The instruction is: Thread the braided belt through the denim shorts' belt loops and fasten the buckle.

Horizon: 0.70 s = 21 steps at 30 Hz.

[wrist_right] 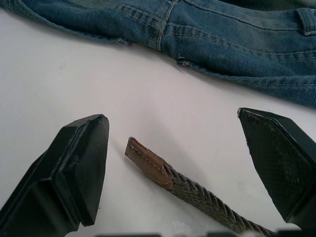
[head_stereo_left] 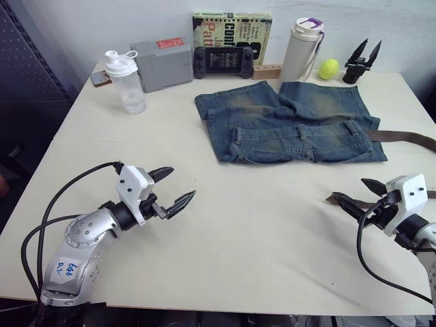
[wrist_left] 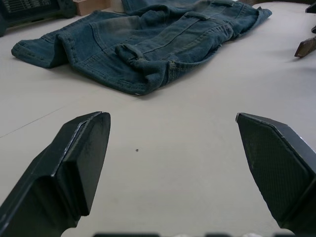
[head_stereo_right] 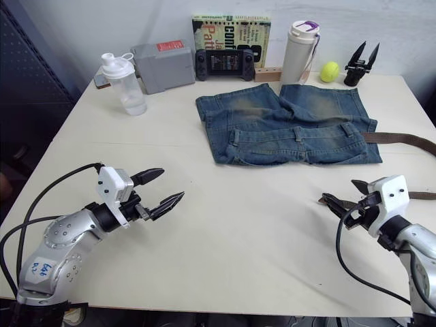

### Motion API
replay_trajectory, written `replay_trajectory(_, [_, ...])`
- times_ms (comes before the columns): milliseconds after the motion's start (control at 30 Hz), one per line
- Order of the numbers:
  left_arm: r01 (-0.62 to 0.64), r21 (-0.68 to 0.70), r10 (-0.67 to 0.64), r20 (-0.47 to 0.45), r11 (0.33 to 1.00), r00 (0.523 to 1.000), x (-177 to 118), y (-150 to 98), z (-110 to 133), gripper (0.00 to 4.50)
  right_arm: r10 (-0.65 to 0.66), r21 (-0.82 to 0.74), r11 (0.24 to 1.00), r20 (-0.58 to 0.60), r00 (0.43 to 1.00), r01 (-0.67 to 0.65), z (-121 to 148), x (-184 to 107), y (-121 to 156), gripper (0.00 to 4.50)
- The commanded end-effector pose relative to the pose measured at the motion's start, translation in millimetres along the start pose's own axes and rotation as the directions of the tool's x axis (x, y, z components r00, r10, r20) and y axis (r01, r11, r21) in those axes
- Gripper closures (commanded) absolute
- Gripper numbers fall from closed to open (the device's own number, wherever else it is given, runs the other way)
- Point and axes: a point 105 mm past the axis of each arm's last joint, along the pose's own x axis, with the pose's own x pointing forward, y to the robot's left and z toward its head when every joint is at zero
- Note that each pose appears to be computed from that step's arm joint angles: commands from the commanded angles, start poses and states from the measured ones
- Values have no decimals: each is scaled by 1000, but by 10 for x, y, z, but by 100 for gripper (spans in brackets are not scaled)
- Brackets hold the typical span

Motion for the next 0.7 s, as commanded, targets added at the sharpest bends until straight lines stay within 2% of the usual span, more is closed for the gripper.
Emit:
replay_trajectory(33, [7, 6, -7, 36, 1000, 999, -16, -20, 61, 6, 1, -18, 1000, 48, 999, 0, 115, 17, 23, 0])
replay_trajectory(700, [18, 18, -19, 36, 1000, 999, -14, -10, 12, 6, 21, -21, 1000, 42, 999, -20, 102, 47, 27, 0])
